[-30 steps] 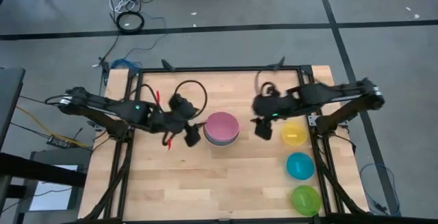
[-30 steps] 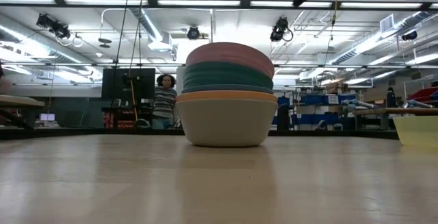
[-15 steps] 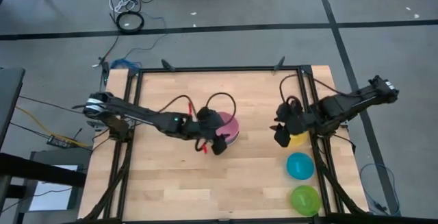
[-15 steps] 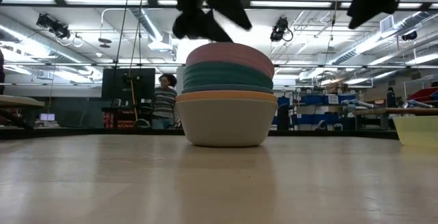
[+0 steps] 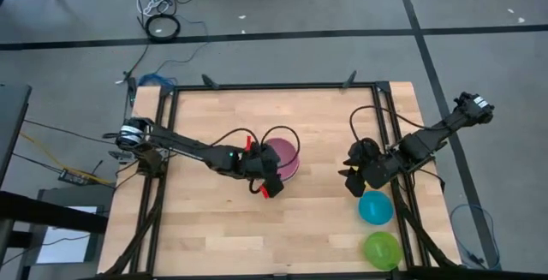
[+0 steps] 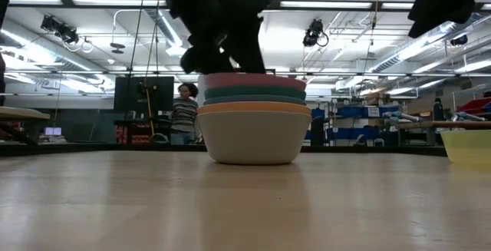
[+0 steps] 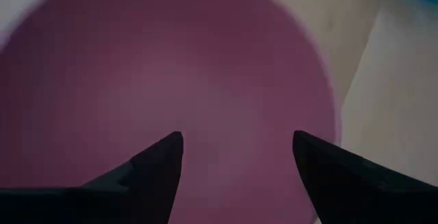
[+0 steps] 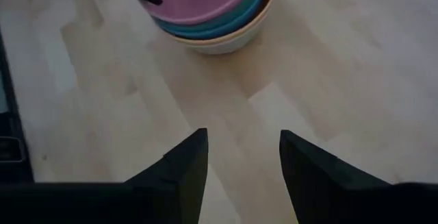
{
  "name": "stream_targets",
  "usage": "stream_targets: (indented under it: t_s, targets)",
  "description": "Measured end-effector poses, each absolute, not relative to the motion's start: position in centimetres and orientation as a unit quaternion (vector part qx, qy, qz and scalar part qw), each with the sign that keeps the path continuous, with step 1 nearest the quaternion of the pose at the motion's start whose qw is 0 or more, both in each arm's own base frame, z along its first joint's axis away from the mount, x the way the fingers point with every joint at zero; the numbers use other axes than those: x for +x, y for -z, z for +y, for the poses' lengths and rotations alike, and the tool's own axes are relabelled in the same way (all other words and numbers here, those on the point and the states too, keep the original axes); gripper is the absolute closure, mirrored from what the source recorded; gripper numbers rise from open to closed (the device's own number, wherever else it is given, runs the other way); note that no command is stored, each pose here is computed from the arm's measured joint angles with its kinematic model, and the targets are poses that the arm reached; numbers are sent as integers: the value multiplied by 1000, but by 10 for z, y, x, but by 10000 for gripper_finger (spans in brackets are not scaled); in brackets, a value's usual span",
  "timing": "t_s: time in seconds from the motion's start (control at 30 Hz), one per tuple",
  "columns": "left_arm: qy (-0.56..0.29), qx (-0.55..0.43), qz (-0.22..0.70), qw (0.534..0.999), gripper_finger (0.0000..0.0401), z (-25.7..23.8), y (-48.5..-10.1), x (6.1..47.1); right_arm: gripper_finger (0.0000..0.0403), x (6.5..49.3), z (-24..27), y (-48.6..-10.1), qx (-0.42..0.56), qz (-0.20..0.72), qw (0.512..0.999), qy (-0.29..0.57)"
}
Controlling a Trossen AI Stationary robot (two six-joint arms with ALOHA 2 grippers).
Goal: Nest bowls inside each other
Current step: Stack the pink bowl on top of the green bowl, then stack the yellow bowl on top of the pink bowl
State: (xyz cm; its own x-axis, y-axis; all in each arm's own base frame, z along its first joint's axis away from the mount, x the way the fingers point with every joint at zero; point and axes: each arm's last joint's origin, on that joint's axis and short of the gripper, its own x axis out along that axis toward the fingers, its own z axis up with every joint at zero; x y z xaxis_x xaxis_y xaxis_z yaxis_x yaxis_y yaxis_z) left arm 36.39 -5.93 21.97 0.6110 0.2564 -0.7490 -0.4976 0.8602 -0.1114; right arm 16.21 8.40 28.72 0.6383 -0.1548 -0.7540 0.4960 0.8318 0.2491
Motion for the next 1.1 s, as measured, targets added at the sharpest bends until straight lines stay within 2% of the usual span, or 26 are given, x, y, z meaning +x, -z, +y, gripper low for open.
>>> stream_targets:
  t_s: [0.27,0.43,0.67,0.83,1.1]
  targets:
    - [-219,-137,376,890,117,-68,-220,362,236,149,85,-276,262,448,829,208]
    - [-217,-132,314,915,117,-69,-250,356,236,139,84,-248,297,525,764,229]
    - [-222,-118,269,930,117,-66,-284,344,236,130,75,-214,305,559,717,282]
    - [-214,-99,242,941,117,-65,-313,340,236,127,69,-200,304,571,701,302]
    - [-193,-56,206,958,117,-64,-360,337,236,130,68,-191,318,565,704,289]
